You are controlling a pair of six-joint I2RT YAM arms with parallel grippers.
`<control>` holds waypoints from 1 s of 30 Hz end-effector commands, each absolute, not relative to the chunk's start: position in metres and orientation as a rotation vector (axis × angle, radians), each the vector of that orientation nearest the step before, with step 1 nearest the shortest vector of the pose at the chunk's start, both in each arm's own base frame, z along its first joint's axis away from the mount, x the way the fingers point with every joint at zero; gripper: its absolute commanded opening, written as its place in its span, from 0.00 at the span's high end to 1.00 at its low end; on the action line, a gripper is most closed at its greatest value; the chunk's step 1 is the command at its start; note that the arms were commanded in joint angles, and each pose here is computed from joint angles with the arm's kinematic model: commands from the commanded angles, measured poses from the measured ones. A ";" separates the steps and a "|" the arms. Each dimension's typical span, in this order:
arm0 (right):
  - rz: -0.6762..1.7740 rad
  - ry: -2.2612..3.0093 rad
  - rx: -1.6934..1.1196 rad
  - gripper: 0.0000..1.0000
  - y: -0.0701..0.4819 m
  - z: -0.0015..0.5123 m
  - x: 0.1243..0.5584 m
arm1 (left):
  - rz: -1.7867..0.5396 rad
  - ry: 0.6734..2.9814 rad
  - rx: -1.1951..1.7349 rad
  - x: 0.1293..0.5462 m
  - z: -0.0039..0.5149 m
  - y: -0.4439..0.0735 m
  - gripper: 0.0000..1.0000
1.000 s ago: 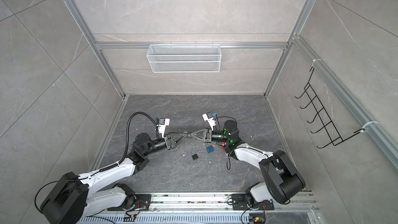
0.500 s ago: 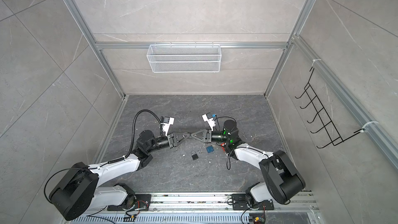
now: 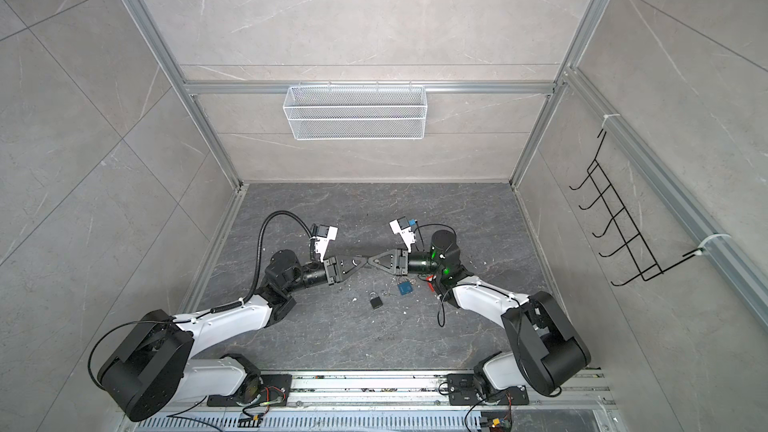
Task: Lock with the key
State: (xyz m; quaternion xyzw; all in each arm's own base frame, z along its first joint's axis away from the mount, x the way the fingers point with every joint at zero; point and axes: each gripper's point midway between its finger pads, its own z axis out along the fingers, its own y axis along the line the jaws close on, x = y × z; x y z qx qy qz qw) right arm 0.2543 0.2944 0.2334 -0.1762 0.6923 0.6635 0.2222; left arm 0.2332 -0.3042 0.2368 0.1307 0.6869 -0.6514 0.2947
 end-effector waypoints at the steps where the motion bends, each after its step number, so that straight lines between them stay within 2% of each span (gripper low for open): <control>1: 1.806 1.865 -0.520 1.00 0.296 0.248 0.257 | -1.786 1.670 0.480 0.223 0.276 -0.310 0.88; 2: 1.806 1.865 -0.521 1.00 0.296 0.248 0.256 | -1.787 1.674 0.479 0.223 0.276 -0.310 0.96; 3: 1.804 1.868 -0.516 1.00 0.296 0.248 0.256 | -1.786 1.684 0.470 0.224 0.274 -0.310 1.00; 5: 1.801 1.874 -0.507 0.99 0.295 0.247 0.256 | -1.774 1.682 0.448 0.226 0.272 -0.308 1.00; 8: 1.786 1.891 -0.490 0.83 0.291 0.243 0.254 | -1.739 1.662 0.403 0.230 0.274 -0.301 1.00; 10: 1.770 1.900 -0.482 0.79 0.287 0.241 0.252 | -1.721 1.656 0.389 0.232 0.275 -0.297 1.00; 18: 1.752 1.919 -0.472 0.78 0.282 0.237 0.248 | -1.708 1.656 0.378 0.232 0.277 -0.293 1.00; 30: 1.744 1.913 -0.461 0.80 0.279 0.238 0.248 | -1.708 1.657 0.381 0.231 0.277 -0.293 1.00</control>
